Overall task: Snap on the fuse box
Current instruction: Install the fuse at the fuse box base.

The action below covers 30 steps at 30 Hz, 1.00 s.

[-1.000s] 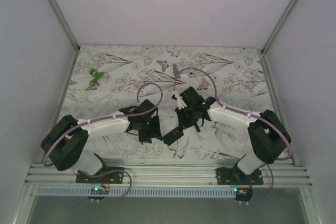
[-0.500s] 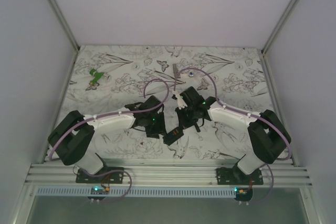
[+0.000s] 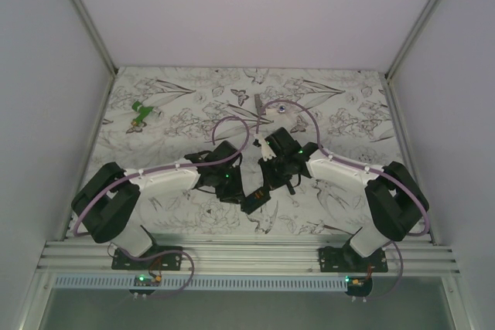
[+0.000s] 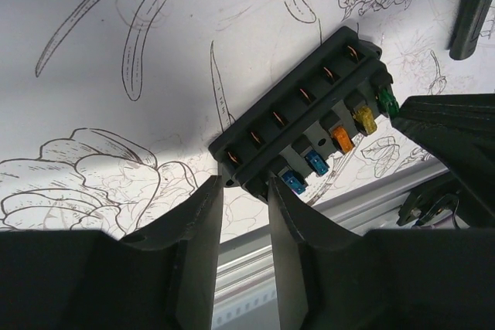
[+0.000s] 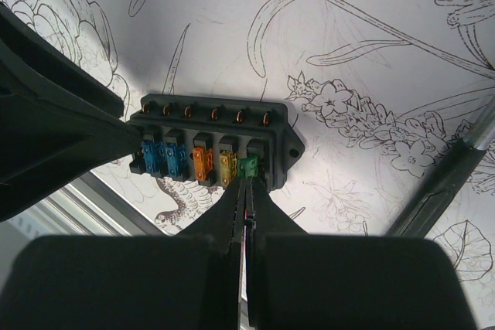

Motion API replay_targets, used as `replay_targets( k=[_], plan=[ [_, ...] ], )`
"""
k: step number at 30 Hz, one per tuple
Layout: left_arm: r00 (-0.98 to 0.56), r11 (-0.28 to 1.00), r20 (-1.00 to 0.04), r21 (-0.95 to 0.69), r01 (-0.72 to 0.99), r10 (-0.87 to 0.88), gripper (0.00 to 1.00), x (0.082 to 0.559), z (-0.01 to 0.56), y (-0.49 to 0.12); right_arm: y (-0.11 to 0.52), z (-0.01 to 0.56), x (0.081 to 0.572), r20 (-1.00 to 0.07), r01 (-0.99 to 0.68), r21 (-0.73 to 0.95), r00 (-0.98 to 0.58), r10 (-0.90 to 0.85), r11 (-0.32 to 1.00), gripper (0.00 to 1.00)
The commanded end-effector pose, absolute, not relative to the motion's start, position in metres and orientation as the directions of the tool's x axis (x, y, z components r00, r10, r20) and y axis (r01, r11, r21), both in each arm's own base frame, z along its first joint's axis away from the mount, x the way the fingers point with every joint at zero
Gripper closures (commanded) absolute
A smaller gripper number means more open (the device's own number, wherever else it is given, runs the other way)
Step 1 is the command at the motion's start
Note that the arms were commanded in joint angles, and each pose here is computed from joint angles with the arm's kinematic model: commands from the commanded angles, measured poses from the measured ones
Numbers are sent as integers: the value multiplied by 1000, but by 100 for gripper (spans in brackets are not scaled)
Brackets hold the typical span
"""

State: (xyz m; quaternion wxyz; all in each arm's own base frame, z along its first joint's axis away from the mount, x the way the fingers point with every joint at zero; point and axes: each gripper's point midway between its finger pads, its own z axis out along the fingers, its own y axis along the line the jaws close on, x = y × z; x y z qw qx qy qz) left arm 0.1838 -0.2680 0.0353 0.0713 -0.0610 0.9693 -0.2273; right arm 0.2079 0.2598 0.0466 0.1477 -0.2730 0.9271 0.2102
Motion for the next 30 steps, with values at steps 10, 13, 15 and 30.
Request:
replay_targets(
  k=[10, 13, 15, 30],
  plan=[
    [-981, 928, -71, -344, -144, -179, 74, 168, 20, -243, 188, -1, 184, -171, -524, 125, -848, -502, 842, 100],
    [-981, 930, -69, -335, -149, -182, 75, 167, 20, -240, 186, 0, 184, -159, -514, 124, -855, -494, 849, 100],
    [-980, 931, -72, -332, -151, -185, 75, 168, 20, -239, 186, 2, 183, -156, -512, 126, -856, -493, 850, 100],
    [-974, 936, -72, -299, -185, -216, 77, 166, 17, -224, 177, -3, 174, -79, -473, 100, -881, -467, 875, 100]
  ],
)
